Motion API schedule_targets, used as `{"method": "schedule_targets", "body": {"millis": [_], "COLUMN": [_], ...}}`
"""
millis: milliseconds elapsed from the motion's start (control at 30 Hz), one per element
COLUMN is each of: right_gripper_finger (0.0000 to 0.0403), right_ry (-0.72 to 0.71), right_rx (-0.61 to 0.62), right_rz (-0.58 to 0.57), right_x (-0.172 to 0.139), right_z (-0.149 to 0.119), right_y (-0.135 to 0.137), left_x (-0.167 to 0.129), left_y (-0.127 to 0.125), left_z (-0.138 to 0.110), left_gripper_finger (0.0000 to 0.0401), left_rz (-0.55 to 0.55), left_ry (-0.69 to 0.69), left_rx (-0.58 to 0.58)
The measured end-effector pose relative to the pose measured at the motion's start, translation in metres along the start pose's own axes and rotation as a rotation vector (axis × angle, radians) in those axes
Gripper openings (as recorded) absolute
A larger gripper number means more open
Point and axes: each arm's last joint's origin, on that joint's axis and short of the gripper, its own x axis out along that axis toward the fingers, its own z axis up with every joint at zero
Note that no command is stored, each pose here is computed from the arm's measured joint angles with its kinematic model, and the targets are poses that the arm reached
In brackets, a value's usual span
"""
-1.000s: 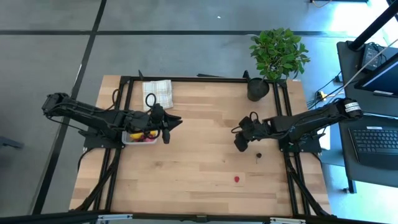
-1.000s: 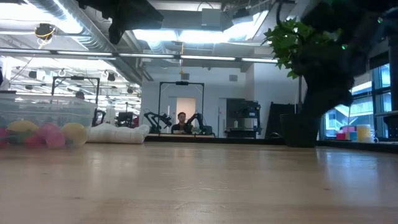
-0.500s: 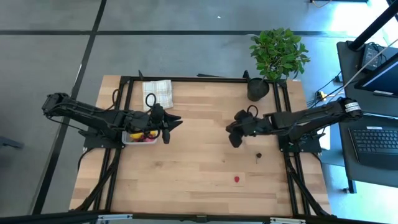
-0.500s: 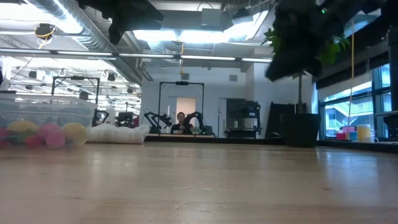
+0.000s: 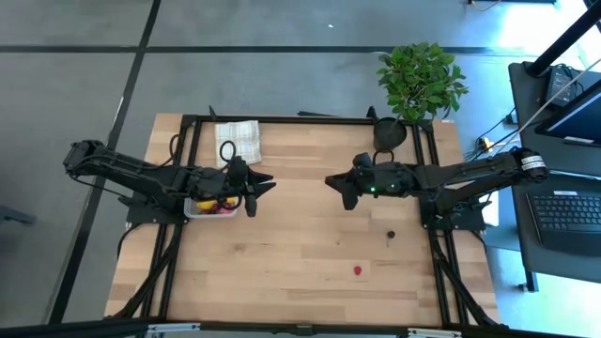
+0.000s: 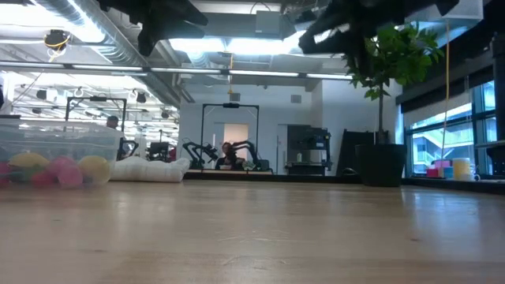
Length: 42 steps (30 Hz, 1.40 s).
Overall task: Pick and placing Produce into tupperware
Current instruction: Put the black berry into the transparent bin
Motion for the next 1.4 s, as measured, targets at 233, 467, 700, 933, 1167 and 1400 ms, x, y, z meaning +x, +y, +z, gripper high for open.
{"method": "schedule_targets", "body": {"millis": [233,467,700,933,1167,1400], "right_gripper_finger": [0.0097,0.0097,0.0097,0.0095,0.0095,0.0095], "right_ry": [-0.114,-0.119,-0.12,-0.146,-0.147,-0.103], "right_rx": [0.023,0.028,0.058,0.068,0.003,-0.064], "right_rz": [0.105,0.14,0.175,0.21,0.277,0.288], "right_x": [0.009,0.033,0.051,0.058,0.075,0.095], "right_z": [0.007,-0.004,-0.014,-0.013,0.012,0.03], "right_y": [0.011,0.011,0.01,0.014,0.035,0.054], "left_x": [0.0,0.0,0.0,0.0,-0.004,-0.004], "left_y": [0.0,0.0,0.0,-0.006,-0.015,-0.015], "left_z": [0.0,0.001,0.003,0.006,0.014,0.015], "left_gripper_finger": [0.0101,0.0087,0.0085,0.0137,0.0192,0.0198], "left_rz": [-0.002,0.001,0.021,-0.137,-0.235,-0.224], "left_ry": [-0.003,-0.009,-0.031,-0.036,-0.138,-0.159], "left_rx": [-0.002,-0.005,0.074,0.297,0.411,0.447]}}
